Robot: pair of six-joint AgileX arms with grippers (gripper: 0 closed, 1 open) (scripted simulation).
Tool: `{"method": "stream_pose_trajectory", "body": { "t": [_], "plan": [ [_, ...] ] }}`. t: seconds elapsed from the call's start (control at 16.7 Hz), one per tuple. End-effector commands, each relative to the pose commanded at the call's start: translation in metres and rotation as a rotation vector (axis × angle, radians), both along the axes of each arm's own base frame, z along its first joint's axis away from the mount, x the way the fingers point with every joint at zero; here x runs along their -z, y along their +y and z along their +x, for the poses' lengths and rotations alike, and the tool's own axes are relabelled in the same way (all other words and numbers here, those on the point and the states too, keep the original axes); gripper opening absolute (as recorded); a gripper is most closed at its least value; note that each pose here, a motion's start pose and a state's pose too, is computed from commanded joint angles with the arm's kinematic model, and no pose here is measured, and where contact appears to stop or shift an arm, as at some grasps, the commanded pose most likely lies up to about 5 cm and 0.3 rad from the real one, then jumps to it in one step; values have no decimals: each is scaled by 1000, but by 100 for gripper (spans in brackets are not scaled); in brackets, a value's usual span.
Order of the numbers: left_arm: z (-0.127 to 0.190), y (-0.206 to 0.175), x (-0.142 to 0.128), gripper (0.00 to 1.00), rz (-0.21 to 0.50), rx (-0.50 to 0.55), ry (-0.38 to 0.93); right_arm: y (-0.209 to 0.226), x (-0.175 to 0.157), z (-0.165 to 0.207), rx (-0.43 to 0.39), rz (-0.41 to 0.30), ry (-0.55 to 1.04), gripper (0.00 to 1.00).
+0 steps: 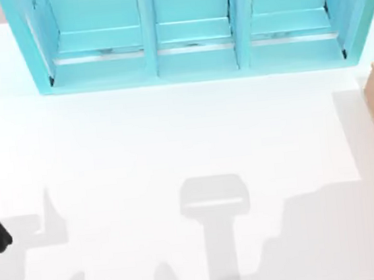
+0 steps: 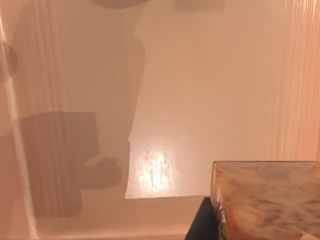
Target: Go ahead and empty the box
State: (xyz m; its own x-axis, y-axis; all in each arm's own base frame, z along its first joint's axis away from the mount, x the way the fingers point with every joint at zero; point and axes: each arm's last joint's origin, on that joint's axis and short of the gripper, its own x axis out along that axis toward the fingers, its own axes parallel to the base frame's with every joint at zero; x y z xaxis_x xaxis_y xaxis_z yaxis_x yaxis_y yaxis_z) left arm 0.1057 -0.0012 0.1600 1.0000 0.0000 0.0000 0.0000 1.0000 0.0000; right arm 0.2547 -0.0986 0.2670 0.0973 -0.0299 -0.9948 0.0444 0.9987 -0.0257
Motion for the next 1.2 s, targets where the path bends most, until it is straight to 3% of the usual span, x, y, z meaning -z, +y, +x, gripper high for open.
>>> {"method": "stream_pose_trajectory", "body": {
  "t": [0.18, 0.72, 0.96, 1.2],
  "plan": [
    [0, 0, 0, 100, 0, 0, 0, 12, 4, 3, -20, 35, 89, 0],
    [0, 0, 0, 100, 0, 0, 0, 26, 5, 18, -25, 32, 97, 0],
    [0, 0, 0, 100, 0, 0, 0, 83, 6, 67, -47, 35, 56, 0],
    [0, 0, 0, 100, 0, 0, 0, 186, 4, 106, -76, 83, -22, 0]
  ]
}}
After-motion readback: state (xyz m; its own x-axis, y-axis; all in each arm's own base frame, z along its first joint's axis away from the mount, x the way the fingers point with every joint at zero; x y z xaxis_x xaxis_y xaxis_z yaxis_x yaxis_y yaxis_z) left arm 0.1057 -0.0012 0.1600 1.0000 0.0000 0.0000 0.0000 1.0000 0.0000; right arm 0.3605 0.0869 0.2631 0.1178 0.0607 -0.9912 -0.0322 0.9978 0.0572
